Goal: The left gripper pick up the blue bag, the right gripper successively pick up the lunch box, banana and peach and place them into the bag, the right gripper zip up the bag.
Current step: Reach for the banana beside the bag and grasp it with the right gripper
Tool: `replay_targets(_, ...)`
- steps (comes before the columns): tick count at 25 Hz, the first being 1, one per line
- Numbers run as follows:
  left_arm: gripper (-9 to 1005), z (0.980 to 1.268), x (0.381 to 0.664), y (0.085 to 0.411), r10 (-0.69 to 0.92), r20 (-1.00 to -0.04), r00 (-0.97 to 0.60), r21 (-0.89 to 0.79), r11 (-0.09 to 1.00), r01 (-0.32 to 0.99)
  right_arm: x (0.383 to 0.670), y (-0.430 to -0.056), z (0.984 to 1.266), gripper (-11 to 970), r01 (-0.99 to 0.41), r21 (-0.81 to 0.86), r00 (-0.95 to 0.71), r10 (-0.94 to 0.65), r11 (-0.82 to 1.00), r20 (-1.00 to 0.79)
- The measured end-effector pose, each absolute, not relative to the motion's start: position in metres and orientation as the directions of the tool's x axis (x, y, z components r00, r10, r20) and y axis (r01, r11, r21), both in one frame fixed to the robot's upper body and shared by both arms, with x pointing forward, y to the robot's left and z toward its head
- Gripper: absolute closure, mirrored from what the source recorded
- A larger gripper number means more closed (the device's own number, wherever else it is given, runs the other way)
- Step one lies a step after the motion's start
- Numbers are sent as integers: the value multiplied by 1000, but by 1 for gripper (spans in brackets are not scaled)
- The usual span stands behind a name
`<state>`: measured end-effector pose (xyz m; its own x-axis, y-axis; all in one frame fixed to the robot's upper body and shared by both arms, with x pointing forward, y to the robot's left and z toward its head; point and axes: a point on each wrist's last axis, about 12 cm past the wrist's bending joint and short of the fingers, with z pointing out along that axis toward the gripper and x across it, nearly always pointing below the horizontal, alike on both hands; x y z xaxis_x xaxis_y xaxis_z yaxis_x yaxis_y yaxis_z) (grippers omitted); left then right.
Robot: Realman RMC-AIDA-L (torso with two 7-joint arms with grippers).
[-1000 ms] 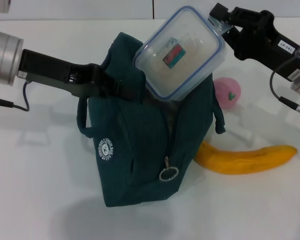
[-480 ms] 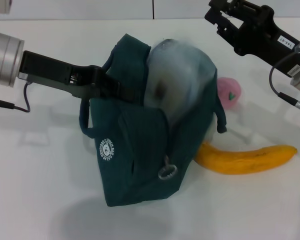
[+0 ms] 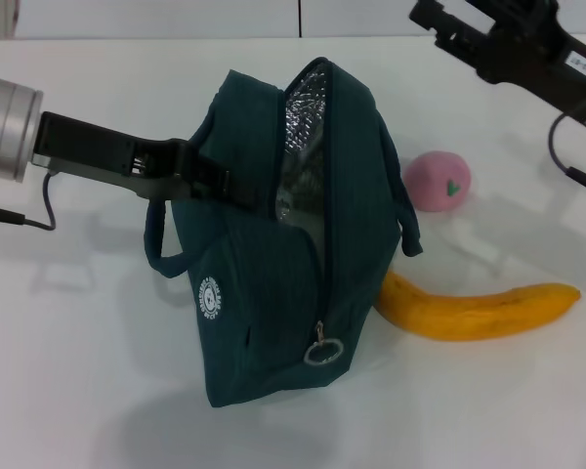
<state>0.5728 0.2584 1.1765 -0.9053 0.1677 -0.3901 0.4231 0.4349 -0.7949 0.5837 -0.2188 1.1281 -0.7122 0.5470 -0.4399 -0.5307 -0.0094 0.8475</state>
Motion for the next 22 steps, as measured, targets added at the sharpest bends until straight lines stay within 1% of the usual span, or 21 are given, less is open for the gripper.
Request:
replay_targets(5,964,1173,572,257,164,-401,-901,-792,433,431,573,-238,1130,296,-639,765,-643,494,76,-586)
replay_targets(11,964,1169,569,257,160,-402,-902,-795,428,430,563,-264,1144,153,-788,584,-518,302,196,-800)
replay_targets(16,964,1168,569,259,148,-419,-896,-792,422,440,560,-282,1155,156,-876,406,-407,52,260,-912)
replay_targets(22,964,1160,567,261,132,-405,-904,-809,408,422,560,-300,1181,161,-950,220,-268,-218,220,-938)
